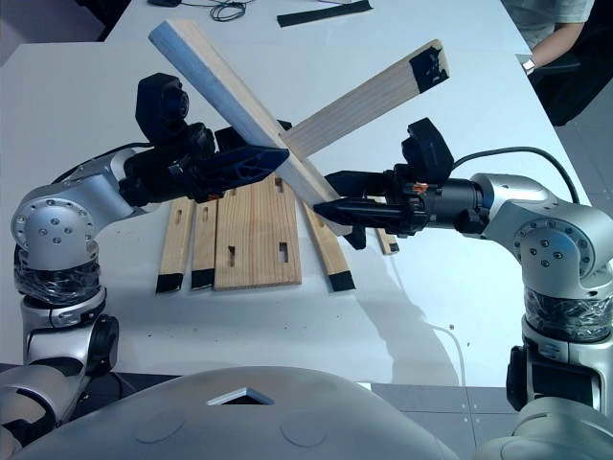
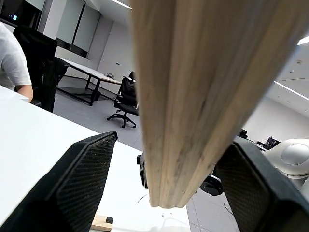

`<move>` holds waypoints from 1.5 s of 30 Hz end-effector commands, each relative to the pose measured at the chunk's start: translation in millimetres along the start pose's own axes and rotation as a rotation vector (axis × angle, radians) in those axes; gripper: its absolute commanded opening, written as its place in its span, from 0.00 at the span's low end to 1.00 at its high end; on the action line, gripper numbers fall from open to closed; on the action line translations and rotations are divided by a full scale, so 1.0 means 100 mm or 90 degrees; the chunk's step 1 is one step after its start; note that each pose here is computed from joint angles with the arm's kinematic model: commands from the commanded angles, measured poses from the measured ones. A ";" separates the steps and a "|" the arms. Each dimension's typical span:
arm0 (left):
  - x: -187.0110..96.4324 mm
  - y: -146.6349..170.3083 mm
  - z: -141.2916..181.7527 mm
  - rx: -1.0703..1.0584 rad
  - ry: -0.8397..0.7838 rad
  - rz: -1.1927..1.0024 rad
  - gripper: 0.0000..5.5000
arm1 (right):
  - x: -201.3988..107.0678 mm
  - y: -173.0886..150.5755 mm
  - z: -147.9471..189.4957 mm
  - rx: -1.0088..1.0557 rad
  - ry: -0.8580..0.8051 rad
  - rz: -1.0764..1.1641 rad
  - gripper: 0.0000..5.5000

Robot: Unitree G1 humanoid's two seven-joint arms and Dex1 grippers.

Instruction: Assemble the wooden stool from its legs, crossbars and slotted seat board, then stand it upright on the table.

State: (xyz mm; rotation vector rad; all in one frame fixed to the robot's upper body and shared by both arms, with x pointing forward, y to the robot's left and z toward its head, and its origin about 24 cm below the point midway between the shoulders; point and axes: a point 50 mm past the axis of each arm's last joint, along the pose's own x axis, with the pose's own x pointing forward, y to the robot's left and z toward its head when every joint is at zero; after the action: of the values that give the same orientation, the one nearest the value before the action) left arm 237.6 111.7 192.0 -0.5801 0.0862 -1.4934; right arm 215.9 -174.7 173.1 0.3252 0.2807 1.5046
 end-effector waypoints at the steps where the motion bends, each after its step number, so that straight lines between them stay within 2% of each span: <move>1: 0.02 -0.03 0.02 0.006 0.019 -0.009 0.65 | 0.03 0.02 0.00 -0.018 0.007 0.005 0.37; 9: 0.03 -0.05 0.01 0.010 0.028 -0.020 0.65 | 0.06 0.01 -0.04 -0.021 0.016 0.012 0.37; 13: 0.01 -0.13 0.01 0.006 0.016 -0.064 0.55 | 0.03 0.00 -0.04 -0.022 0.015 0.006 0.37; 19: -0.03 -0.12 0.02 0.005 0.013 -0.057 0.40 | 0.00 0.00 -0.04 -0.022 0.022 0.006 0.37; 27: 0.00 -0.10 0.00 0.009 0.012 -0.046 0.40 | 0.00 0.00 -0.05 -0.024 0.035 0.005 0.37; 34: -0.03 -0.07 -0.09 0.018 0.049 -0.024 0.39 | 0.01 -0.04 -0.04 -0.044 0.044 -0.017 0.37; 35: -0.03 -0.07 -0.09 0.020 0.049 -0.022 0.38 | 0.01 -0.05 -0.04 -0.045 0.047 -0.023 0.44; 36: -0.03 -0.06 -0.09 0.022 0.049 -0.021 0.38 | 0.01 -0.04 -0.04 -0.044 0.053 -0.019 0.45; 42: -0.06 -0.04 -0.05 0.038 0.047 -0.007 0.37 | -0.08 -0.06 -0.13 -0.050 0.096 -0.054 0.64; 45: -0.11 -0.01 0.02 0.070 0.052 0.023 0.37 | -0.18 -0.09 -0.22 -0.054 0.132 -0.087 0.65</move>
State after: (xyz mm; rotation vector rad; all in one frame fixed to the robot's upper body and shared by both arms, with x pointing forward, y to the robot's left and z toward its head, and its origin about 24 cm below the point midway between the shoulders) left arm 232.0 116.5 184.5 -0.4819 0.1083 -1.5079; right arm 215.7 -182.3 157.9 0.1396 0.3402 1.4614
